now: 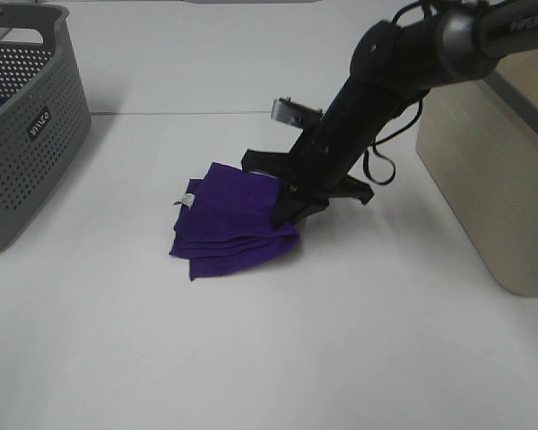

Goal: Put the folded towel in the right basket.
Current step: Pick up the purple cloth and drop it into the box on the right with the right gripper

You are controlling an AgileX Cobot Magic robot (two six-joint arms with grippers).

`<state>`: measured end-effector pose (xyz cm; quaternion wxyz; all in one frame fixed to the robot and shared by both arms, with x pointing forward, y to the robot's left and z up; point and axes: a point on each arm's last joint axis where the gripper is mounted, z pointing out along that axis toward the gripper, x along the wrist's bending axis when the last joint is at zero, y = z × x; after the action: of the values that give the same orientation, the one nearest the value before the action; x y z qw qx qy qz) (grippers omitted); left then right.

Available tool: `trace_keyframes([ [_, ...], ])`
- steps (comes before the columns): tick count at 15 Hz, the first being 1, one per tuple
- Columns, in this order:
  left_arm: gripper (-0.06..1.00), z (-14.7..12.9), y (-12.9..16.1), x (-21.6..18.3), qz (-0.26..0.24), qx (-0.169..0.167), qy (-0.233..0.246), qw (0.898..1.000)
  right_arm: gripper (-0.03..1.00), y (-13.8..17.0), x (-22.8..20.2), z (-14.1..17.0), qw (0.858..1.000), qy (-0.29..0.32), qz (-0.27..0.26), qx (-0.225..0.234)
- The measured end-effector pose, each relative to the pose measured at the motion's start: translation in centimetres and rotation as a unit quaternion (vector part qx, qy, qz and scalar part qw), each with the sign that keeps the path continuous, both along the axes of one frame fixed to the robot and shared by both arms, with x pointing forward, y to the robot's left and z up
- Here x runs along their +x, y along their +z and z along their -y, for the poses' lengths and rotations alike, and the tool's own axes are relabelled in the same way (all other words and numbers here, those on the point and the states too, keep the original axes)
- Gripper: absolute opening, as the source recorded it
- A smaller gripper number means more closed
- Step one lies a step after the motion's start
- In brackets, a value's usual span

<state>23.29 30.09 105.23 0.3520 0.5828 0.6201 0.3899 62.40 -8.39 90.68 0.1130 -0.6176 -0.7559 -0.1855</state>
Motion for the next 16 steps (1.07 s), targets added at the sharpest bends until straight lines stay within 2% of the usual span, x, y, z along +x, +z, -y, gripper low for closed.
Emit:
trace_keyframes([
  [5, 0.99, 0.0, 0.0, 0.0, 0.000, 0.000, 0.000, 1.000, 0.04, 11.5, -2.4, 1.7, 0.995, 0.021, 0.092, 0.002],
  [6, 0.99, 0.0, 0.0, 0.0, 0.000, 0.000, 0.000, 1.000, 0.04, 15.0, -3.5, 2.3, 0.991, 0.026, 0.131, 0.007],
  [9, 0.99, 0.0, 0.0, 0.0, 0.000, 0.000, 0.000, 1.000, 0.04, 21.6, -4.2, 4.1, 0.976, 0.027, 0.216, -0.014],
  [11, 0.99, 0.0, 0.0, 0.0, 0.000, 0.000, 0.000, 1.000, 0.04, 24.5, -2.9, 7.1, 0.966, -0.011, 0.254, -0.046],
  [13, 0.99, 0.0, 0.0, 0.0, 0.000, 0.000, 0.000, 1.000, 0.04, 26.0, -1.7, 10.1, 0.958, -0.051, 0.276, -0.060],
  [16, 0.99, 0.0, 0.0, 0.0, 0.000, 0.000, 0.000, 1.000, 0.04, 28.3, 0.3, 16.0, 0.935, -0.133, 0.321, -0.071],
])
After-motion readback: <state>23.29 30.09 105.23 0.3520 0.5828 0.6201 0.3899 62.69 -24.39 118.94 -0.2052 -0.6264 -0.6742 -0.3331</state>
